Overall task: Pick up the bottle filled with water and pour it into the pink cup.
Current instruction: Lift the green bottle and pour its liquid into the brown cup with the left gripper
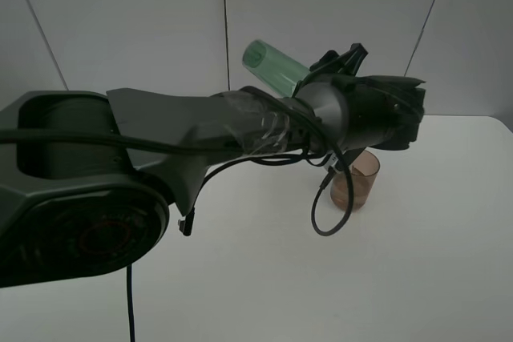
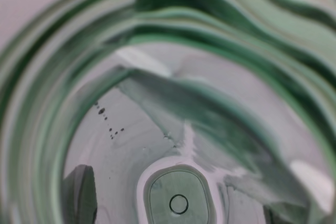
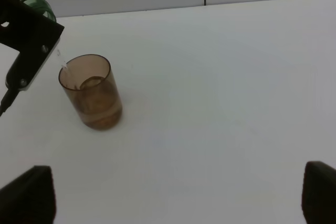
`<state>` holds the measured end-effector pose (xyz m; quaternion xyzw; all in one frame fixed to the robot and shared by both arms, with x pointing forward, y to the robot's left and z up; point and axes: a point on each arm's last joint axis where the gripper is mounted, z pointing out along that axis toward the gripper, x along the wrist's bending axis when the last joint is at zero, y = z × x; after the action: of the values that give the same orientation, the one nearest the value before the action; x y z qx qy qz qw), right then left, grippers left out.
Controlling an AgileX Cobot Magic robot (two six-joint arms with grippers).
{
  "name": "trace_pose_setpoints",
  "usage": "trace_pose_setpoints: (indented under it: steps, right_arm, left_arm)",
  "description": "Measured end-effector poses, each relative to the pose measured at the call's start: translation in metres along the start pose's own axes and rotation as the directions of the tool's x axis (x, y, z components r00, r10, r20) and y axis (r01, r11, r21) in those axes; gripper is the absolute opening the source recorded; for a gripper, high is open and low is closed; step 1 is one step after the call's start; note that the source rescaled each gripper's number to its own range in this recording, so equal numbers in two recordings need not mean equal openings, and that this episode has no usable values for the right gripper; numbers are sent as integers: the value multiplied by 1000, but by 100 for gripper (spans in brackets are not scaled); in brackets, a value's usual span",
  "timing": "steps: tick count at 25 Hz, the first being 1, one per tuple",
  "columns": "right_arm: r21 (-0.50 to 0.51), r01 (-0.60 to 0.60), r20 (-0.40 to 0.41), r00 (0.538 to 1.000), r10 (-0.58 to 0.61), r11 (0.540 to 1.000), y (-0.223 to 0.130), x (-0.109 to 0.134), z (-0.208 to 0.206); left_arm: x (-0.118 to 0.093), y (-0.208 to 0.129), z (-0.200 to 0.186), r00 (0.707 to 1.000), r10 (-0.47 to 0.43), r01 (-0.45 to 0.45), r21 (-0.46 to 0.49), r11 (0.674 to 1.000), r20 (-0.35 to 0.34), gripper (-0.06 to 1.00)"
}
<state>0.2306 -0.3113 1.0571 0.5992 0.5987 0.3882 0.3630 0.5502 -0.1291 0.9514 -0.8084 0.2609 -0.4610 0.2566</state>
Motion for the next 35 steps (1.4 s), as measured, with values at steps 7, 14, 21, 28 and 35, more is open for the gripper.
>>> trace_pose_setpoints:
  steps: [7,14,21,28,35]
  right_arm:
    - [0,0,0,1000,0,1000,0,0,0]
    - [0,0,0,1000,0,1000,0,0,0]
    - [0,0,0,1000,0,1000,0,0,0]
    - [0,0,0,1000,0,1000,0,0,0]
    - [0,0,0,1000,0,1000,0,0,0]
  left_arm:
    - [0,0,0,1000,0,0,1,1000,-1,1]
    - [0,0,0,1000,0,0,1,1000,-1,1]
    - [0,0,0,1000,0,0,1,1000,-1,1]
    - [0,0,0,1000,0,0,1,1000,-1,1]
    - [0,0,0,1000,0,0,1,1000,-1,1]
